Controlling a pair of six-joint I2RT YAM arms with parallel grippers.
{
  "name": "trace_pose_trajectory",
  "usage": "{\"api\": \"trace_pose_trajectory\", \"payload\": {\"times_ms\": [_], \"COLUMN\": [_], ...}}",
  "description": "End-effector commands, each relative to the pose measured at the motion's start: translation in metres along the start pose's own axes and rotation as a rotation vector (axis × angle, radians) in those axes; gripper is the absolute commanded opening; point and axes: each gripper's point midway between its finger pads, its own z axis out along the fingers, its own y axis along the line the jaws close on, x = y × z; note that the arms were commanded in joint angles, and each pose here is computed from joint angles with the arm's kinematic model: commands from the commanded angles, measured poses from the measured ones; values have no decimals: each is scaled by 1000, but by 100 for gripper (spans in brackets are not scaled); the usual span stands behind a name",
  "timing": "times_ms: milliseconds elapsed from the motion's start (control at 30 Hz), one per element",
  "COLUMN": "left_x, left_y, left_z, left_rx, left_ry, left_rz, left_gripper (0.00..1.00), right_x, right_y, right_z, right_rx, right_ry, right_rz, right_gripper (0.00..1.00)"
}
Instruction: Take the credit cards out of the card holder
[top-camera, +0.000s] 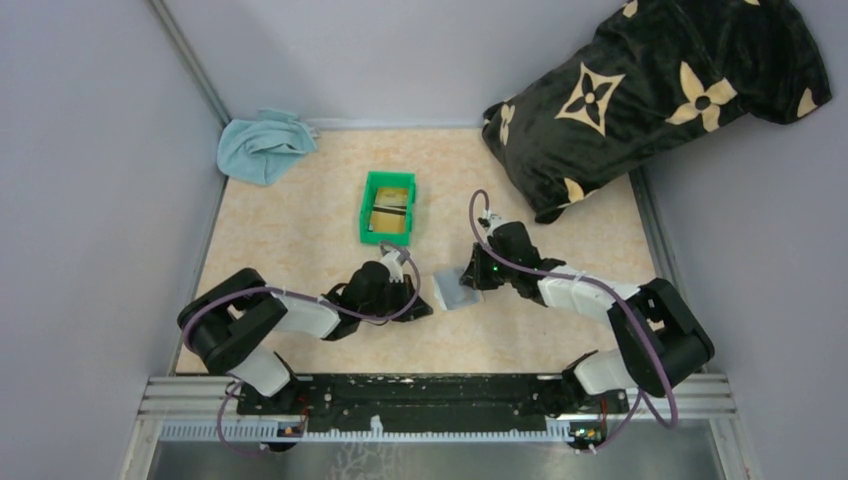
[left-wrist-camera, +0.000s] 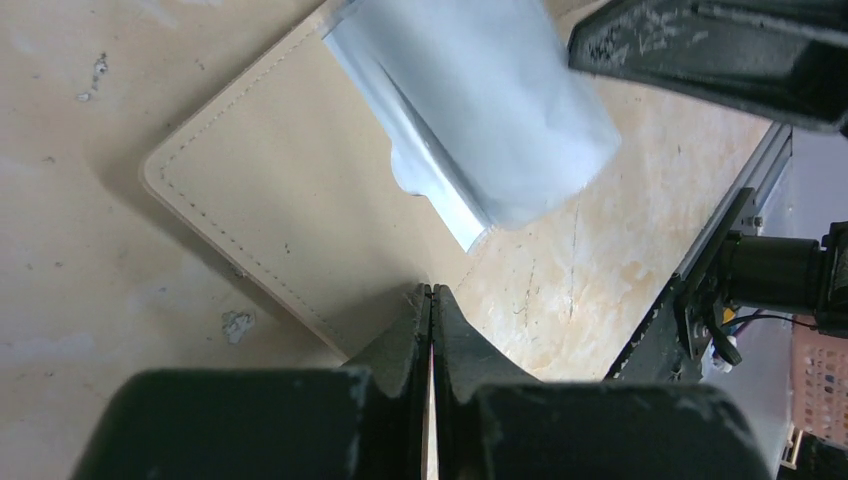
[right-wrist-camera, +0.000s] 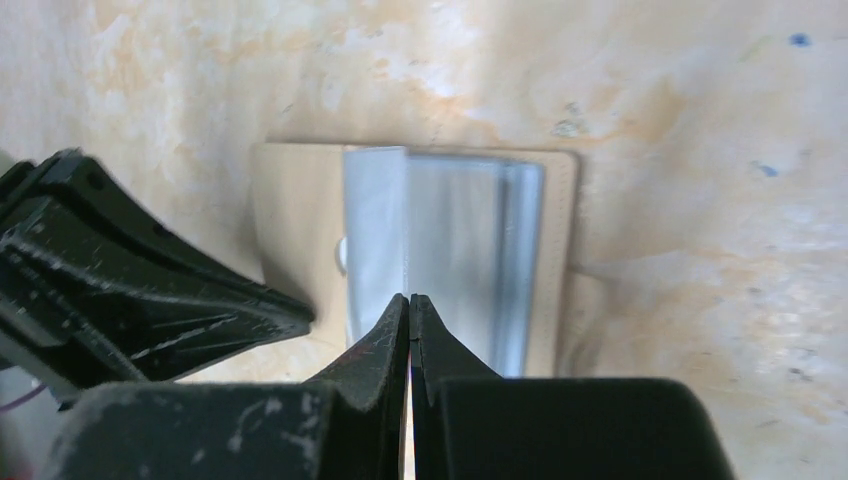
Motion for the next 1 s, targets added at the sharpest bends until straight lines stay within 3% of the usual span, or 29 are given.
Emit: {"api": "trace_pose_trajectory", "payload": {"times_ms": [0,367,700,967], "left_x": [24,28,29,32], "left_y": [29,30,30,30], "left_z": [-8,-7,-5,-2], "left_rx": [-118,-109,-105,-96], "left_ry": [78,88,91,98], "left_rz": [30,14,11,0], "left_gripper": [4,3,2,2], "right_x": [-31,-7,7,22], "right_y": [-14,-30,-33,18], "right_z": [2,14,17,17], "right_rx": [47,71,54,-249], "right_ry": [-75,-29,15,63], "right_rz": [-16,9,1,-6], "right_gripper": [2,35,40,40]}}
